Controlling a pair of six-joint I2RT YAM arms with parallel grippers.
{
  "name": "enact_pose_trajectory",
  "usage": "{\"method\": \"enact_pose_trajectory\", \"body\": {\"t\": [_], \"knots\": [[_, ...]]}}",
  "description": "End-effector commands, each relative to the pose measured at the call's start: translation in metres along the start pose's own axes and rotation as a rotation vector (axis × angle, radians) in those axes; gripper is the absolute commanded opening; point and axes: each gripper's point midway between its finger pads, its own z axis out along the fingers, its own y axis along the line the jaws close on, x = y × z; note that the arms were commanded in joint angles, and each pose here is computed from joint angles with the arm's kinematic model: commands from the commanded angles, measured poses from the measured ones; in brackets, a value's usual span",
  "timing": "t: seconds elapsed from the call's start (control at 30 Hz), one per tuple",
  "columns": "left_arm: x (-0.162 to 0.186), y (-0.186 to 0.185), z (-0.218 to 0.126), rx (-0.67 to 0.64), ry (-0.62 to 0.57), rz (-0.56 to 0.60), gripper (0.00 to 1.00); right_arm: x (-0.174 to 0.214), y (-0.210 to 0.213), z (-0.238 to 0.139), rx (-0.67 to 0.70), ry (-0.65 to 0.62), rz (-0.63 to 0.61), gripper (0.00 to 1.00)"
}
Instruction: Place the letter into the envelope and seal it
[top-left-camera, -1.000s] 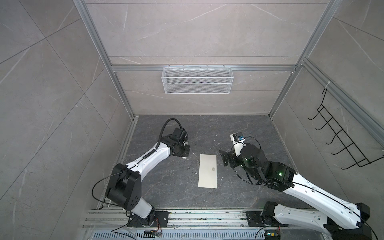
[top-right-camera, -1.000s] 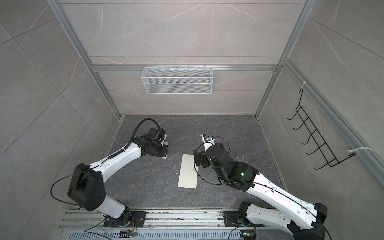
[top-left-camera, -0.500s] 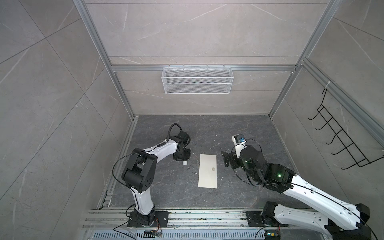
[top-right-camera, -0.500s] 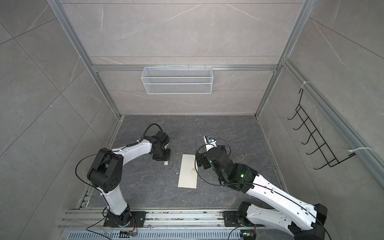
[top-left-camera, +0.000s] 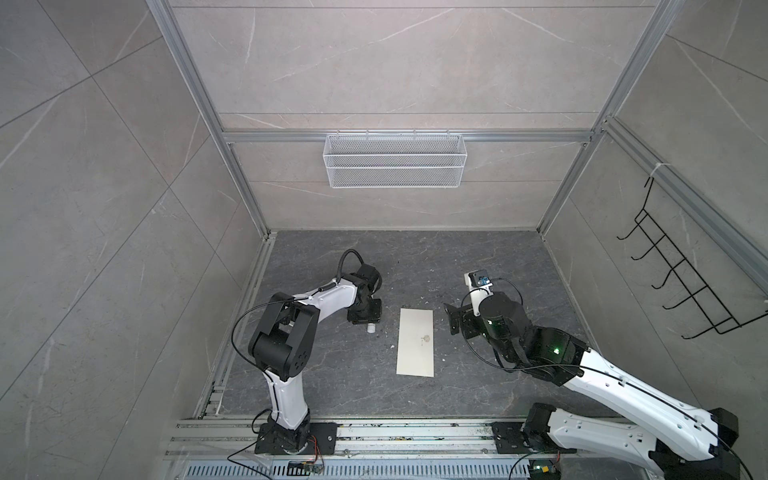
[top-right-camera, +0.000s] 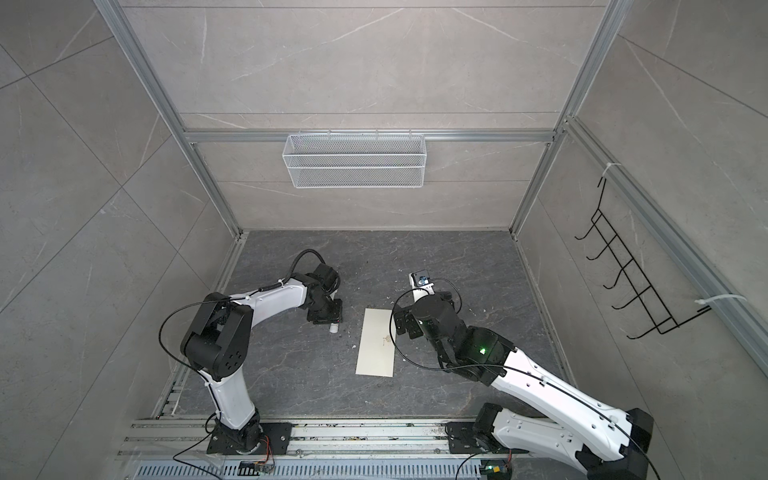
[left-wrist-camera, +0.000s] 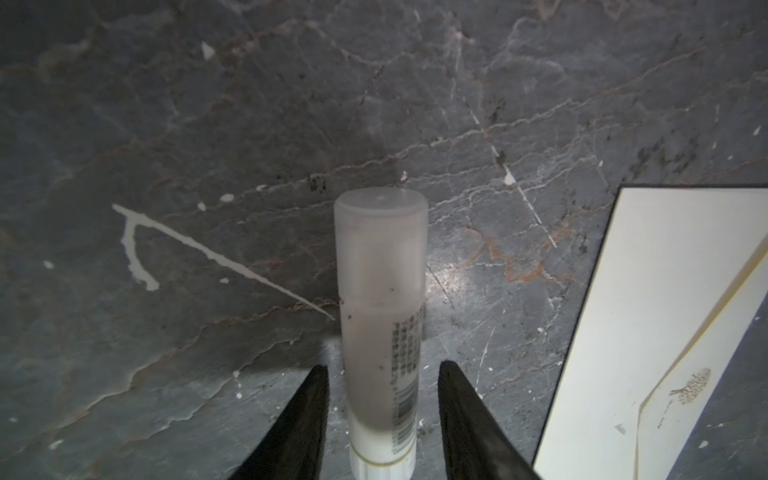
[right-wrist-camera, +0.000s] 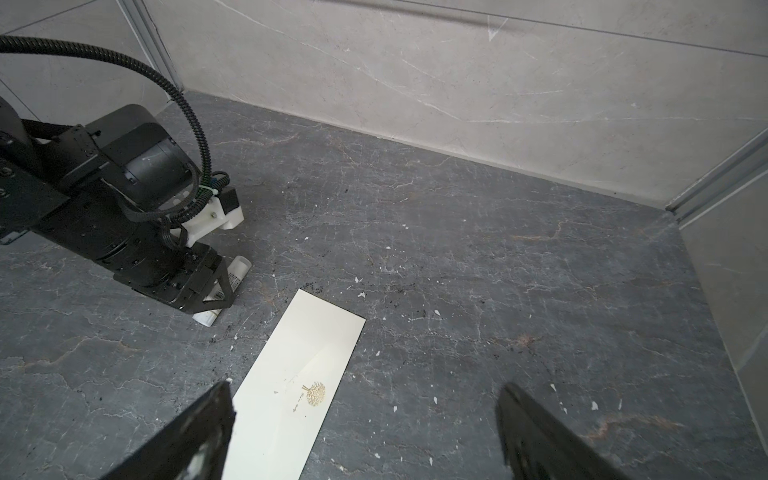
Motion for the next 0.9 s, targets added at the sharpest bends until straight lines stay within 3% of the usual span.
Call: {"method": "enact_pose_trajectory", "body": {"t": [0.0, 0.3, 0.5, 0.67, 0.77, 0.87], "knots": [[-0.001, -0.002, -0.002, 0.024, -0.008, -0.024, 0.51, 0.006, -0.005, 0.001, 0.001, 0.019, 0.003, 0.99], [-0.019, -0.01, -0.048, 0.058, -0.161, -0.019, 0.58, 0.011, -0.024, 0.007, 0.032, 0.022, 0.036, 0.99], [-0.036, -0.001, -0.132, 0.021, -0.457, 0.031, 0.73, 0.016, -0.067, 0.019, 0.154, -0.031, 0.105, 0.99], [-0.034, 0.052, -0.195, -0.191, -0.839, 0.007, 0.97, 0.046, -0.129, 0.048, 0.417, -0.018, 0.134, 0.99], [-0.026, 0.089, -0.212, -0.36, -1.026, -0.018, 0.99, 0.068, -0.153, 0.067, 0.491, 0.022, 0.157, 1.0], [-0.021, 0.116, -0.212, -0.499, -1.136, -0.03, 0.99, 0.091, -0.174, 0.084, 0.556, 0.051, 0.178, 1.0]]}}
